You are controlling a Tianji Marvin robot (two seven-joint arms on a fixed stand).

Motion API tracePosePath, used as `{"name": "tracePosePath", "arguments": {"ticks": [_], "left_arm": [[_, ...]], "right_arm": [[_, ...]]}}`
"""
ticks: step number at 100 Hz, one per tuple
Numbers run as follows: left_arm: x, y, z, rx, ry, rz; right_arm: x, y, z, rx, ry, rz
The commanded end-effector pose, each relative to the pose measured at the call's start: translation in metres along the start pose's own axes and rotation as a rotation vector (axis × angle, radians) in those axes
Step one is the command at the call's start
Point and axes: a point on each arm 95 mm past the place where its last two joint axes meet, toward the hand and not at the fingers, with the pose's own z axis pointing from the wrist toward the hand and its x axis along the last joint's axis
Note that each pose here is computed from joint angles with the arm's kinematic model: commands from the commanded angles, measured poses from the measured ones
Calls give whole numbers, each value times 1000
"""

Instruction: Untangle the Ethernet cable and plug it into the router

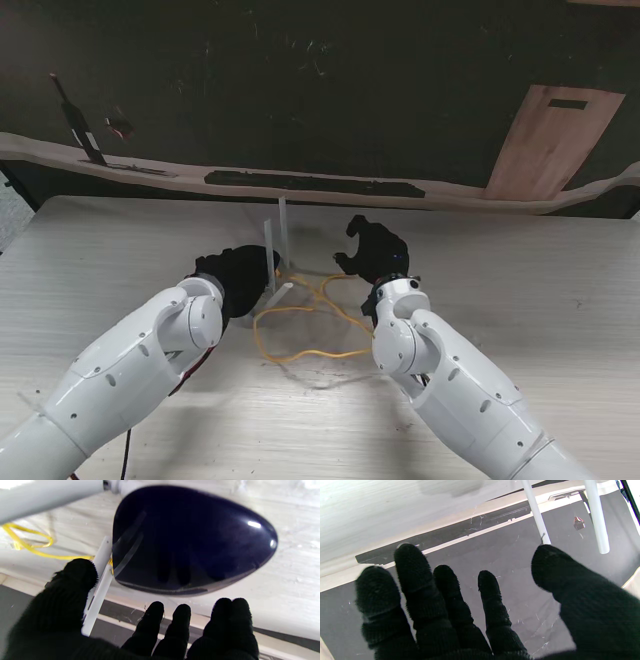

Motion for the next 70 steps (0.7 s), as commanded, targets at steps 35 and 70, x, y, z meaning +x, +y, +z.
{"name": "tracePosePath", "arguments": {"ticks": [35, 70], "left_arm": [[-8, -24, -26, 159, 60, -30], [-20, -28, -66, 287, 216, -208]], "right_arm": [[3, 12, -6, -8, 41, 25], [-6, 35, -21, 41, 98, 88]]}}
